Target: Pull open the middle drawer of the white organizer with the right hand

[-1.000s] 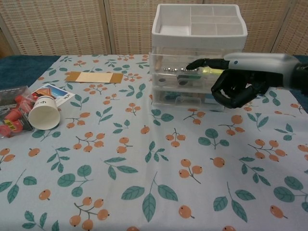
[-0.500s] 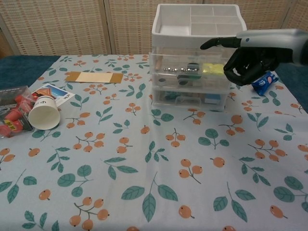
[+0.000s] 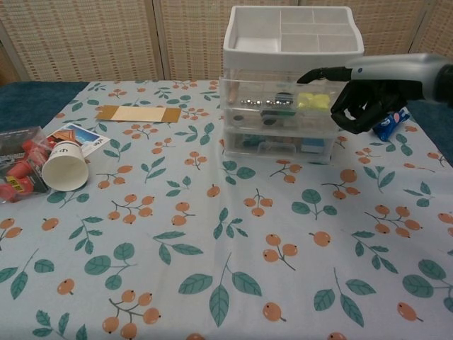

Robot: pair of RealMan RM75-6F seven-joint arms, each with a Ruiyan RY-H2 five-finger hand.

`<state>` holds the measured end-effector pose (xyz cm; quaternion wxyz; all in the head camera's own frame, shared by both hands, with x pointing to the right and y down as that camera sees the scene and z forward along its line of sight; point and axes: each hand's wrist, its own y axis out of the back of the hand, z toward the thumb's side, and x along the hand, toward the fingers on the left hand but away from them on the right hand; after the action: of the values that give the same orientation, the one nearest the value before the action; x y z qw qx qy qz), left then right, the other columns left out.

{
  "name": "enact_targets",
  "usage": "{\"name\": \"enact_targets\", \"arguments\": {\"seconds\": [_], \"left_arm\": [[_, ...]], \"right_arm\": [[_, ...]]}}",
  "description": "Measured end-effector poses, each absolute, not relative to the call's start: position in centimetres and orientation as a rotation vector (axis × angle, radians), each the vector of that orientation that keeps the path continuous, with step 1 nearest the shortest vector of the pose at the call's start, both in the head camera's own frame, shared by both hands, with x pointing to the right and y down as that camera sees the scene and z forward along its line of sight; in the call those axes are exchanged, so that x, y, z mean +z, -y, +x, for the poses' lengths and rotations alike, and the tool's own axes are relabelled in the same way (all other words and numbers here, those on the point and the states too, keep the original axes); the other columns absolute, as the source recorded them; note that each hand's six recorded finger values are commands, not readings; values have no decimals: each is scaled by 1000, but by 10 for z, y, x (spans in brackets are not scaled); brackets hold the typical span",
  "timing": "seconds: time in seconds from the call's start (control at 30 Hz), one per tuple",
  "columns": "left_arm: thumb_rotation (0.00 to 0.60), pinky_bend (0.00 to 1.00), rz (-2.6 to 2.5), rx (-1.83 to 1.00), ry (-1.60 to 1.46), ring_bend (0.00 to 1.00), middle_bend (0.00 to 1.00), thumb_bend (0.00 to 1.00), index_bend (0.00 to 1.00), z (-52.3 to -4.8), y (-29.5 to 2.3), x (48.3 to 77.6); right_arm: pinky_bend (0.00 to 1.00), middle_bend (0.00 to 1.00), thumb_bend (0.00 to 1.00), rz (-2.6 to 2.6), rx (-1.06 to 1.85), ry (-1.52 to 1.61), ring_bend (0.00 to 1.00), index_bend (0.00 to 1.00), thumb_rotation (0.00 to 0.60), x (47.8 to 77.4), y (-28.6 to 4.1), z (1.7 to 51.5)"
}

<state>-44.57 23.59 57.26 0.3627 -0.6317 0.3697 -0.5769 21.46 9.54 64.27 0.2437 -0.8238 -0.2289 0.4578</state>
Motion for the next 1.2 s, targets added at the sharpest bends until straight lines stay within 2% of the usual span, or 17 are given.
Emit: {"name": "enact_targets", "arguments": {"seconds": [0.63,1.2], "left_arm": [[600,80,-1631,-1488,-954,64,63,165,54,-444,-237,573],[600,79,-1632,-1497,-948,64,63,165,54,-446,-240,574]], "right_arm": [[1000,728,623,-2307,1219,602,843,154,600,634,-116,216],[1000,731,624,-2343,1211,546,843,170,600,626,-135,219]]}}
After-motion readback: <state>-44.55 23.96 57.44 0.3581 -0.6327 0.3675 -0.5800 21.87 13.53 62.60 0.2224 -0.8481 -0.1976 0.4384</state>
